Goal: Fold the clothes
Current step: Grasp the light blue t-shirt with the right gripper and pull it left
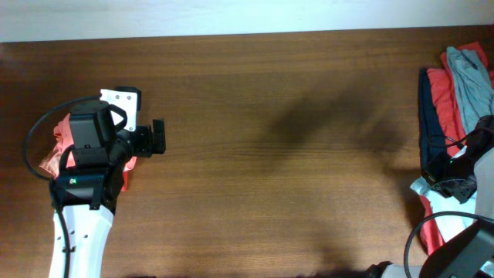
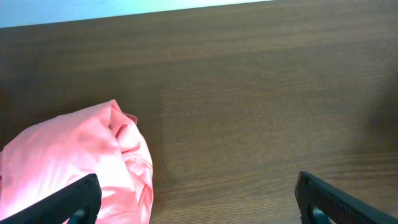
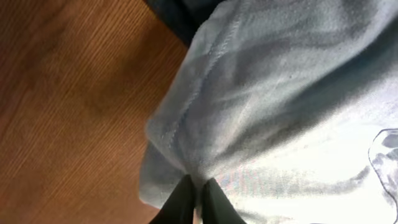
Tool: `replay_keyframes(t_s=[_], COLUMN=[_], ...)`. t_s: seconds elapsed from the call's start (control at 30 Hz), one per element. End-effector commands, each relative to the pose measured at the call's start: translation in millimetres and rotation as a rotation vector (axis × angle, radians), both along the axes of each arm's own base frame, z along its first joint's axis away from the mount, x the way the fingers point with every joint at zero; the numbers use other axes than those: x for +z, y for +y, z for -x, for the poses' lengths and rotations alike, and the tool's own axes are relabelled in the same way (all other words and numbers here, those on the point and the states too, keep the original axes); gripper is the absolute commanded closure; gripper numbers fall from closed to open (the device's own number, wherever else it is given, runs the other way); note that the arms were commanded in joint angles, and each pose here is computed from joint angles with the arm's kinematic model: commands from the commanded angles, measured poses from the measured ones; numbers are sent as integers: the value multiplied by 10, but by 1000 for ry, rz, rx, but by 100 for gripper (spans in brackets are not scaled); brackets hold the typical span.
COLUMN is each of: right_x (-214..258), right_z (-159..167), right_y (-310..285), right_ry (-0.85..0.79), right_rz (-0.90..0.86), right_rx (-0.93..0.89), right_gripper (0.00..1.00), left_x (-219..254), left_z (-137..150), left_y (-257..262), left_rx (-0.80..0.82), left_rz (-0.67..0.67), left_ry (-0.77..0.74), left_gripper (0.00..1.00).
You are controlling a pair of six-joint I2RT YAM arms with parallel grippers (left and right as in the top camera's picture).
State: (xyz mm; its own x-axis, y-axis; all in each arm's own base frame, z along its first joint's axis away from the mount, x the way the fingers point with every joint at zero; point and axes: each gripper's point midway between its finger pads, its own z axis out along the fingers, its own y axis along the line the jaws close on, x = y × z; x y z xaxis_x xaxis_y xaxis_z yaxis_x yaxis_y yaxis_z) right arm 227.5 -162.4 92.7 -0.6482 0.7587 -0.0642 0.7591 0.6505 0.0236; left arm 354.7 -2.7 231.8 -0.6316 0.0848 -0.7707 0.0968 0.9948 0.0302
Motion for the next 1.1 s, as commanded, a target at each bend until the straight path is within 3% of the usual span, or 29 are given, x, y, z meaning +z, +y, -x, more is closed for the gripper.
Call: replay_keyframes(t_s=[0.0, 0.5, 0.63, 0.73, 0.93, 1.07], right_x=[97, 98, 98, 97, 136, 213], right_z=[-54, -55, -54, -60, -422, -822], right_y=[-31, -42, -42, -13, 637, 1500], right_ry=[-23, -23, -22, -26, -138, -239], right_rz=[35, 40, 40, 27, -146, -220], right_rx=[8, 8, 8, 11, 192, 464], right_gripper=[91, 86, 96, 96, 96, 96], left_x=[93, 96, 95, 95, 134, 168], left_z=[-44, -45, -46, -46, -76, -102], left_y=[-7, -6, -6, -6, -5, -4], left_rx=[-3, -3, -3, -3, -3, -3], left_rz=[14, 13, 13, 13, 12, 12], left_ry=[-22, -23, -22, -23, -43, -60], left_gripper=[1, 1, 1, 1, 1, 1])
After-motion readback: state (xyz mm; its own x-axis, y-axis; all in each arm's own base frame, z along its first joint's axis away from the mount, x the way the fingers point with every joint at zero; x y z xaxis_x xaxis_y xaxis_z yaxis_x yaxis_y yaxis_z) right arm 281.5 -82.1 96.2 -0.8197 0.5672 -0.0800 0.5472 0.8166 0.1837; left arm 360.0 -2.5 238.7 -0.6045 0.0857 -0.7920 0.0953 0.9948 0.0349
